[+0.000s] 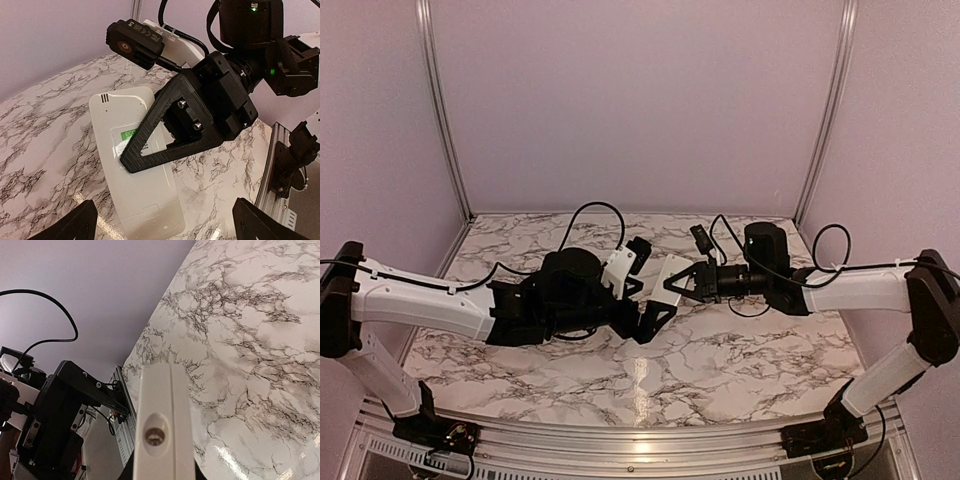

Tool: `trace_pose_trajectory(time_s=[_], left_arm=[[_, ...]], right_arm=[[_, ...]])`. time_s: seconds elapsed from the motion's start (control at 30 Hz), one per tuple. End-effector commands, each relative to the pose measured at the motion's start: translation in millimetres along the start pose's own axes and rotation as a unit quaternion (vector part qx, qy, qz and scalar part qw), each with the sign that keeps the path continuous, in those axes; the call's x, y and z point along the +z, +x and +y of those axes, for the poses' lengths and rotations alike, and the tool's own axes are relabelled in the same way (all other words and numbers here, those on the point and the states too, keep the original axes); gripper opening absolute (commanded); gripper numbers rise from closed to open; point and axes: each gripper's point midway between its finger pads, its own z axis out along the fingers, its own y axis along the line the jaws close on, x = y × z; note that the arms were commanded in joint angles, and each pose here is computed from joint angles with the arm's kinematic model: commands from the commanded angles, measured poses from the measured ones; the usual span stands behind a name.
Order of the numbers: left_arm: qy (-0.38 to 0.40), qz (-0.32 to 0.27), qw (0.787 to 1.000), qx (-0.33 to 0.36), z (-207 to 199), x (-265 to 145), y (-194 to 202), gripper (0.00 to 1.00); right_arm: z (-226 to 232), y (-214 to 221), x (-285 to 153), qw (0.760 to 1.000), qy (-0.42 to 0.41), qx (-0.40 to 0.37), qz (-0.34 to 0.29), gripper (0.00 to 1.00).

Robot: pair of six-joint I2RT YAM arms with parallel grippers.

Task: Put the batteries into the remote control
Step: Pass from the right arm to the left

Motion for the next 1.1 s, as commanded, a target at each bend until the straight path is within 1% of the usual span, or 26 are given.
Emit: trace_pose_trajectory(time_s=[0.0, 0.27, 0.47, 0.63, 0.7, 0.87, 1.07], left_arm=[[-0.020, 0.023, 0.999, -0.019, -5, 17, 6, 0.99], [-0.088, 0.071, 0.994, 0.005, 8, 44, 20, 0.99], [-0.111, 0.104, 0.988, 0.014, 14, 53, 32, 0.94], [-0.152, 0.125, 0.980, 0.016, 29, 59, 44, 0.92], [-0.165, 0.125, 0.978, 0.011, 34, 59, 44, 0.92], [-0.163, 0.119, 0.979, -0.002, 37, 58, 41, 0.92], [-0.148, 0.101, 0.983, -0.022, 37, 56, 32, 0.87]], right_arm=[[9, -16, -2, 1.000, 0.013, -0.008, -0.025, 0.00], [16, -13, 1, 1.000, 0.011, -0.007, -0.021, 0.01], [16, -11, 2, 1.000, 0.016, -0.004, -0.018, 0.03], [16, -11, 2, 1.000, 0.018, -0.006, -0.019, 0.03], [16, -11, 1, 1.000, 0.020, -0.006, -0.019, 0.03], [14, -9, 1, 1.000, 0.023, -0.005, -0.016, 0.03], [10, -5, 3, 0.999, 0.030, -0.005, -0.011, 0.05]])
